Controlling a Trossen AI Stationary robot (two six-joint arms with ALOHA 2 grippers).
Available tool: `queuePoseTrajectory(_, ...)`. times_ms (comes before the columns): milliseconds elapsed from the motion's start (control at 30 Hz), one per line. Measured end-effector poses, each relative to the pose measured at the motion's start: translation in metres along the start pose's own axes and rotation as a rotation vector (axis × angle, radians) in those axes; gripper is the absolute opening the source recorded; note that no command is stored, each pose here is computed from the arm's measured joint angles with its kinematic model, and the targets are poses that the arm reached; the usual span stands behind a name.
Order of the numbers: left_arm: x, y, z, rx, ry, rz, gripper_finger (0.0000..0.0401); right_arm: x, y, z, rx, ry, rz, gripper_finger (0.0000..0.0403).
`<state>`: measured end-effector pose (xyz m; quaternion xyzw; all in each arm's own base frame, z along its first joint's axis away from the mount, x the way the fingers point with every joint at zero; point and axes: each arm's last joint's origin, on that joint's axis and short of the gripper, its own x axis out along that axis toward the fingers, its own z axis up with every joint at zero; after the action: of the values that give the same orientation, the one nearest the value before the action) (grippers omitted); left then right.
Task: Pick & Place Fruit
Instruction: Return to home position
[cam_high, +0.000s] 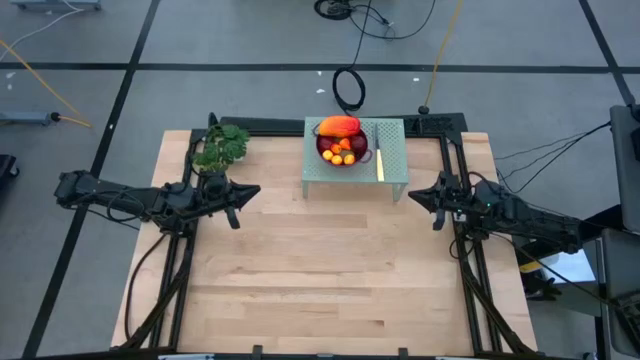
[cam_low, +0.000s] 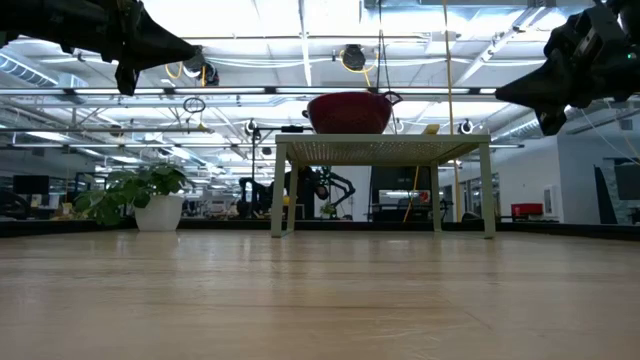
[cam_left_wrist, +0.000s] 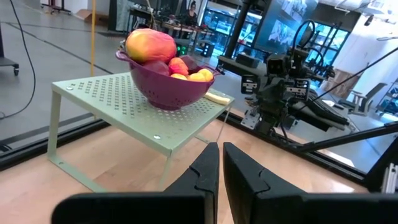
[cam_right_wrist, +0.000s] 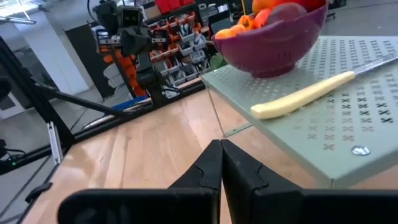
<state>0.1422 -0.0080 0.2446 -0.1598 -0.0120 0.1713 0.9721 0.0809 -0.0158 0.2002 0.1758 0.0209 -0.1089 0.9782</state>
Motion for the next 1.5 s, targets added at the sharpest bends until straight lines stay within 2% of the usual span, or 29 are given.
queuePoseTrajectory(267,-0.003,0.001,0.002,0.063,-0.012,-0.007,0.0019,0.004,-0.002,-0.006,-0.003,-0.015,0.007,0.0)
queuePoseTrajectory(400,-0.014,0.003,0.009,0.096,-0.051,-0.032,0.0003,0.004,-0.001,-0.005,-0.011,-0.02,0.019,0.0)
queuePoseTrajectory(833,-0.048,0.012,0.009,0.122,-0.021,-0.123,0.0008,0.004,0.001,-0.001,-0.069,-0.06,0.053,0.0)
queuePoseTrajectory(967,-0.05,0.016,-0.004,0.121,-0.028,-0.139,0.0002,0.004,0.0,-0.001,-0.076,-0.057,0.046,0.0)
queuePoseTrajectory(1200,-0.046,0.025,-0.038,0.082,-0.126,-0.165,0.0005,0.004,0.0,-0.002,-0.085,-0.056,0.043,0.0)
queuePoseTrajectory(1500,-0.046,0.033,-0.059,0.104,-0.09,-0.155,0.0004,0.004,-0.001,-0.002,-0.162,-0.051,0.011,0.0)
